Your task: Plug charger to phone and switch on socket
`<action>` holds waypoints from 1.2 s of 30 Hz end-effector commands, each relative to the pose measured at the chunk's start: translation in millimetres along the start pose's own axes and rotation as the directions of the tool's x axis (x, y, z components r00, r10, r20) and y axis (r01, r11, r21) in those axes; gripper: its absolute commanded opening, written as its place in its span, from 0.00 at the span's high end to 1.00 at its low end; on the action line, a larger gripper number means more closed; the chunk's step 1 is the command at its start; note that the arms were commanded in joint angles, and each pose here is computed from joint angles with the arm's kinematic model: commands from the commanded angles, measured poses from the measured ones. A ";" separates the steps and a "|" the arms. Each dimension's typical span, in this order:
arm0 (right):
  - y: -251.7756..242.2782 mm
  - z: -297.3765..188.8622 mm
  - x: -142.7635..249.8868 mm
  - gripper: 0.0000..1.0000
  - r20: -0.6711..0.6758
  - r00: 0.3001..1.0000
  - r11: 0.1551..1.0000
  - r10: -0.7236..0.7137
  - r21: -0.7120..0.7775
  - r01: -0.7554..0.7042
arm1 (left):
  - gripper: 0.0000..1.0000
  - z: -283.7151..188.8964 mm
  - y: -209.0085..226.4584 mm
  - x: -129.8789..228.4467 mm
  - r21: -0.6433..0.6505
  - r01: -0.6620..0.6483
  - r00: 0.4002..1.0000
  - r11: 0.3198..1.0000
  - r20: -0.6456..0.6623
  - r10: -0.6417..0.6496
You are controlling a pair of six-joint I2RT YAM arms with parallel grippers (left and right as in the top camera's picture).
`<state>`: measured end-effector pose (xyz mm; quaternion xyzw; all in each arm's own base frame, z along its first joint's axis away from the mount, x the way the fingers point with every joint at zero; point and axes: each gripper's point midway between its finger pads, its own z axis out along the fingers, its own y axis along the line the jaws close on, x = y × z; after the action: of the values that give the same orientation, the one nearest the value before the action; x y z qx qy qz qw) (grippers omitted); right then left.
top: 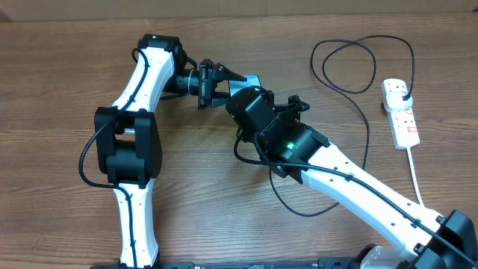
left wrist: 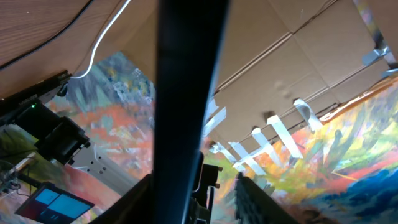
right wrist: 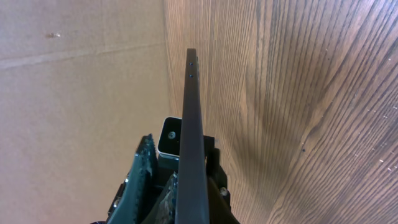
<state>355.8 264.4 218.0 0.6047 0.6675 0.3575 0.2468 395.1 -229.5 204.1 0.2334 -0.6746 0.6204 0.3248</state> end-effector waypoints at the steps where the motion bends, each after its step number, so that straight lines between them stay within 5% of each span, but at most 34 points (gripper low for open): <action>1: 16.4 -5.8 2.3 0.95 -0.011 0.999 0.999 0.030 -0.043 -0.031 | 0.65 1.5 -7.0 2.6 0.017 -0.003 1.000 1.000 -0.011 0.003; 10: 15.5 -5.8 4.7 0.95 -0.024 0.999 0.999 0.030 -0.036 -0.031 | 0.67 1.5 -7.0 2.6 0.017 -0.003 1.000 1.000 -0.011 0.003; 22: 14.8 -5.9 7.3 0.91 -0.038 0.999 0.999 0.018 -0.031 -0.020 | 0.87 1.5 -6.5 2.4 0.014 -0.002 1.000 1.000 -0.009 0.002; 25: 14.7 -5.9 7.3 0.76 -0.038 0.999 0.999 0.015 -0.031 -0.016 | 0.93 1.5 -6.4 2.4 0.013 -0.002 1.000 1.000 -0.009 0.002; 31: 19.8 -6.4 9.6 0.28 -0.041 0.992 0.991 -0.120 -0.057 0.117 | 0.96 1.5 -5.4 1.9 0.008 -0.006 1.000 1.000 -0.007 0.006; 36: 27.3 -15.5 9.2 0.07 -0.059 0.960 0.959 -0.275 -0.082 0.270 | 0.96 1.4 -7.7 -3.0 0.008 -0.132 0.991 0.991 -0.005 0.132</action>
<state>359.5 270.5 223.6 0.5472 0.7088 0.3566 0.2664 394.8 -230.1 199.6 0.2231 -0.6863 0.6158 0.3161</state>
